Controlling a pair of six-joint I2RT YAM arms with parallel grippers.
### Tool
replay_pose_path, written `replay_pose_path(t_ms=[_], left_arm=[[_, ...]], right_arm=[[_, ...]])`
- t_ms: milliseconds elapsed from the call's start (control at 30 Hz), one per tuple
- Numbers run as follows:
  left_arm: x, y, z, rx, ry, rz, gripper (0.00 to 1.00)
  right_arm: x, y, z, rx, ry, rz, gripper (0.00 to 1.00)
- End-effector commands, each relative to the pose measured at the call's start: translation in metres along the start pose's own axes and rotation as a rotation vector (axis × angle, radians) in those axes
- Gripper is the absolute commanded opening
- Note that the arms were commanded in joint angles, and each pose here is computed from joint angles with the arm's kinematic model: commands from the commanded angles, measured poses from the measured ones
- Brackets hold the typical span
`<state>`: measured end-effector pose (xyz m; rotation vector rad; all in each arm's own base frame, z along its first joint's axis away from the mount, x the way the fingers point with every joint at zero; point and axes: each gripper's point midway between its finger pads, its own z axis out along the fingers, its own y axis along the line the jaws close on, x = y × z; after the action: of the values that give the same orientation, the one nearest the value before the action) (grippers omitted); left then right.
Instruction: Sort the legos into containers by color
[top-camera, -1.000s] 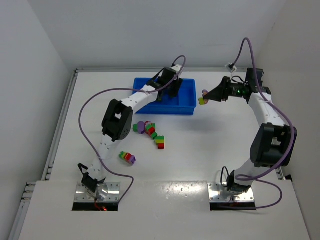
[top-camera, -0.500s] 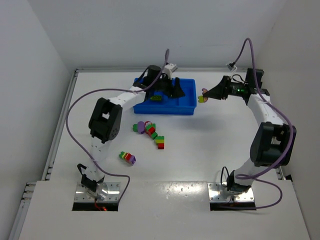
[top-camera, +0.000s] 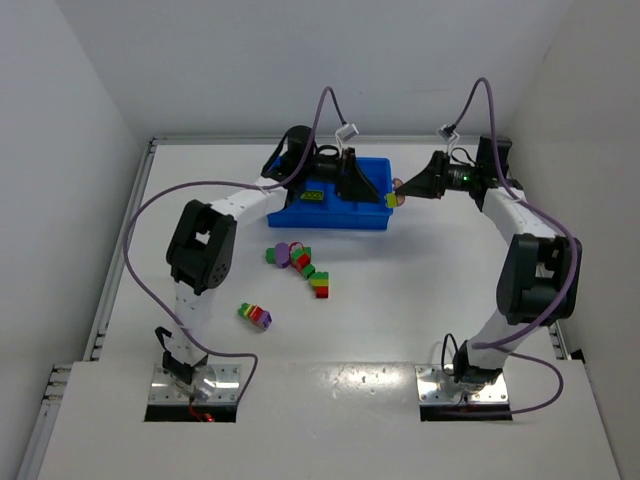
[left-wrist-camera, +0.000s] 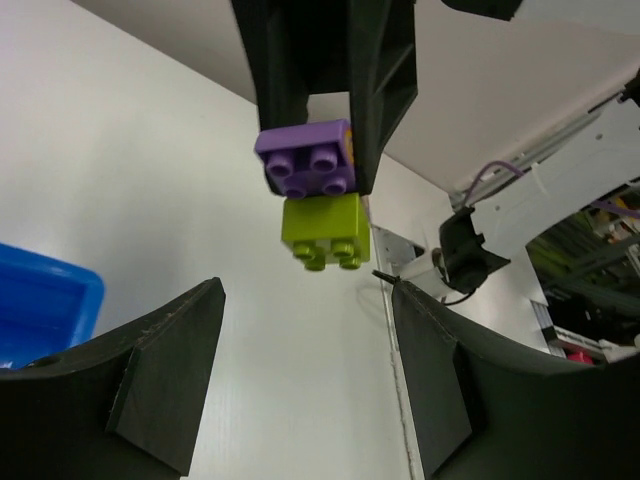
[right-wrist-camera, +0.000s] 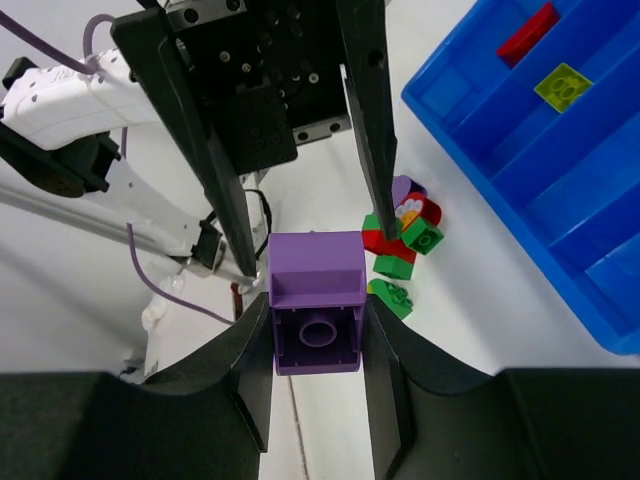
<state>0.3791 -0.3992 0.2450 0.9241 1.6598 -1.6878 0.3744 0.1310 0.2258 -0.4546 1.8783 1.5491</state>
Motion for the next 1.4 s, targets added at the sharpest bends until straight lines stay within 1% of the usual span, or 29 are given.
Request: replay_pose_path(t_ms=[0, 33, 167, 433, 667, 733, 767, 867, 900, 967, 1000, 1100, 1133, 1167, 1200, 1233, 1300, 1367], left_arm=[[-0.020, -0.039, 0.002, 0.082, 0.002, 0.096, 0.73], [-0.017, -0.035, 0.002, 0.080, 0.005, 0.088, 0.73], [-0.022, -0.046, 0.011, 0.103, 0.007, 0.113, 0.73], [-0.017, -0.043, 0.015, 0.098, 0.012, 0.095, 0.73], [-0.016, -0.050, 0.022, 0.115, 0.018, 0.121, 0.73], [-0.015, -0.051, 0.022, 0.123, 0.023, 0.122, 0.69], [-0.015, -0.051, 0.022, 0.123, 0.023, 0.122, 0.57], [-0.013, -0.052, 0.021, 0.129, 0.034, 0.111, 0.35], [-0.010, -0.050, 0.021, 0.124, 0.041, 0.114, 0.21], [-0.001, -0.043, 0.021, 0.101, 0.060, 0.081, 0.11], [0.004, -0.044, 0.019, 0.098, 0.065, 0.089, 0.05], [0.014, -0.046, 0.014, 0.088, 0.082, 0.072, 0.03], [0.018, -0.045, 0.012, 0.085, 0.089, 0.100, 0.03], [0.023, -0.047, 0.009, 0.072, 0.096, 0.110, 0.03], [0.033, -0.046, 0.005, 0.048, 0.123, 0.079, 0.03], [0.042, -0.042, 0.002, 0.033, 0.137, 0.106, 0.03], [0.044, -0.047, -0.008, 0.010, 0.136, 0.105, 0.03], [0.047, -0.040, -0.022, -0.048, 0.120, 0.098, 0.03]], right_arm=[[-0.009, 0.018, 0.006, -0.063, 0.016, -0.074, 0.00], [-0.009, 0.020, 0.009, -0.070, 0.021, -0.085, 0.00], [-0.006, 0.018, 0.012, -0.076, 0.029, -0.077, 0.00], [-0.009, 0.026, 0.019, -0.102, 0.043, -0.105, 0.00], [-0.007, 0.028, 0.022, -0.108, 0.049, -0.106, 0.00], [-0.007, 0.028, 0.022, -0.108, 0.049, -0.106, 0.00], [-0.007, 0.028, 0.022, -0.108, 0.049, -0.106, 0.00], [-0.007, 0.028, 0.022, -0.108, 0.049, -0.106, 0.00], [-0.007, 0.028, 0.022, -0.108, 0.049, -0.106, 0.00], [-0.012, 0.022, 0.019, -0.090, 0.036, -0.113, 0.00], [-0.015, 0.019, 0.019, -0.082, 0.032, -0.116, 0.00], [-0.025, 0.010, 0.018, -0.051, 0.012, -0.130, 0.00], [-0.034, 0.005, 0.014, -0.029, -0.006, -0.152, 0.00], [-0.038, 0.003, 0.015, -0.022, -0.012, -0.139, 0.00], [-0.044, -0.004, 0.017, -0.004, -0.029, -0.159, 0.00], [-0.051, -0.005, 0.017, 0.006, -0.044, -0.146, 0.00], [-0.069, -0.016, 0.019, 0.060, -0.102, -0.192, 0.00], [-0.077, -0.030, 0.025, 0.112, -0.128, -0.211, 0.00]])
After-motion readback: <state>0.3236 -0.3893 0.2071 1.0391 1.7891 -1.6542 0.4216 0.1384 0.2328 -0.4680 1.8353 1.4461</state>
